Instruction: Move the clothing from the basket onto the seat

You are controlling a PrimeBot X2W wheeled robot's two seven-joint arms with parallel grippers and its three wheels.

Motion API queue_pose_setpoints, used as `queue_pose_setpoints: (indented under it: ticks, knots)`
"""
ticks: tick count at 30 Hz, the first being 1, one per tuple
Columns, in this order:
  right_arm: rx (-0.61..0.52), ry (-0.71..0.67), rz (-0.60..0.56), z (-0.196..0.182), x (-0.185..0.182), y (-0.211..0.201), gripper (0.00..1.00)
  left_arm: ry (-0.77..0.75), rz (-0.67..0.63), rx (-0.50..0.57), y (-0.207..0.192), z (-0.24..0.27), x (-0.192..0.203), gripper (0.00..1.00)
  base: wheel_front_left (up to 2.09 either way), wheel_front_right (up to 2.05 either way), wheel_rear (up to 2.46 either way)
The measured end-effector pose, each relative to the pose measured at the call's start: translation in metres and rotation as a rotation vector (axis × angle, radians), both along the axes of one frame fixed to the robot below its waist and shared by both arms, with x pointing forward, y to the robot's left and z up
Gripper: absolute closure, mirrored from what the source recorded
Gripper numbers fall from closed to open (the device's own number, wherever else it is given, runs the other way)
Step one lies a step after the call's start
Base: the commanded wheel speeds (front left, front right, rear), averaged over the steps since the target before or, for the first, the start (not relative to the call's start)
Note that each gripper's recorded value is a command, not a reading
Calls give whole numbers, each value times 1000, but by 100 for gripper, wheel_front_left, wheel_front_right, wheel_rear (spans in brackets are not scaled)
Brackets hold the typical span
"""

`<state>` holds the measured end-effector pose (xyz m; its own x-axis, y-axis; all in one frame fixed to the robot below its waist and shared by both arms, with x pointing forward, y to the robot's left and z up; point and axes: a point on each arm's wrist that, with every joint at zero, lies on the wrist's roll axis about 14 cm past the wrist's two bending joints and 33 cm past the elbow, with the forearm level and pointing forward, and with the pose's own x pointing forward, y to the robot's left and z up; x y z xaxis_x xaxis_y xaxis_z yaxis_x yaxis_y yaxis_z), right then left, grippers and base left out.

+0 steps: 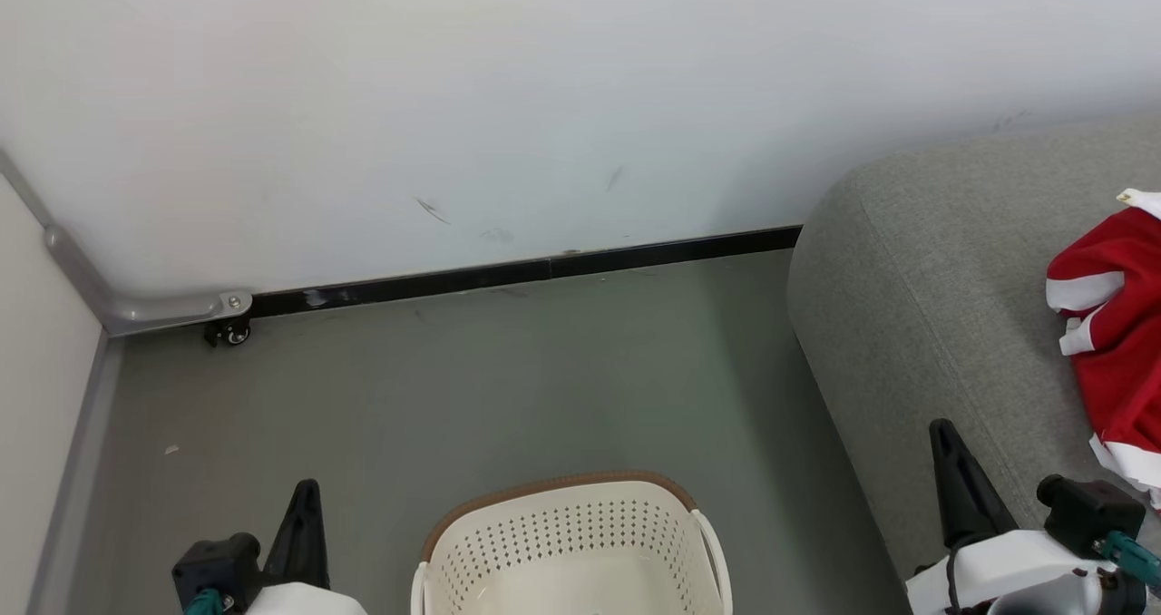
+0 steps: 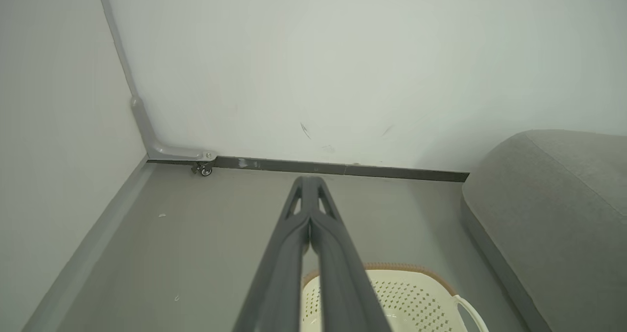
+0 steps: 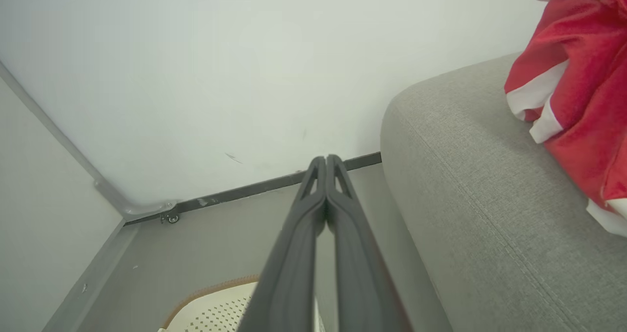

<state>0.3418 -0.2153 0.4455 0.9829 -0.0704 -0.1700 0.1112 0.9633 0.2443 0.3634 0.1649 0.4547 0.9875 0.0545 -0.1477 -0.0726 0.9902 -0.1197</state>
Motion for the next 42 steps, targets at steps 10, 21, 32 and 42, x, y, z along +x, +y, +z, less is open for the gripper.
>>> queue_pose_setpoints:
  ticks: [10,21,32,42]
  knots:
    - [149,20,-37,-5,1,-1,100,52,38,-174,3,-7,0,100,0,0,0]
    - [311,14,-75,-3,9,-3,100,89,74,-344,8,-12,1,100,0,0,0]
    - [474,-4,-100,1,13,-3,100,107,93,-531,8,-13,1,100,0,0,0]
    - [622,-22,-117,4,15,-1,100,108,115,-696,10,-12,0,100,0,0,0]
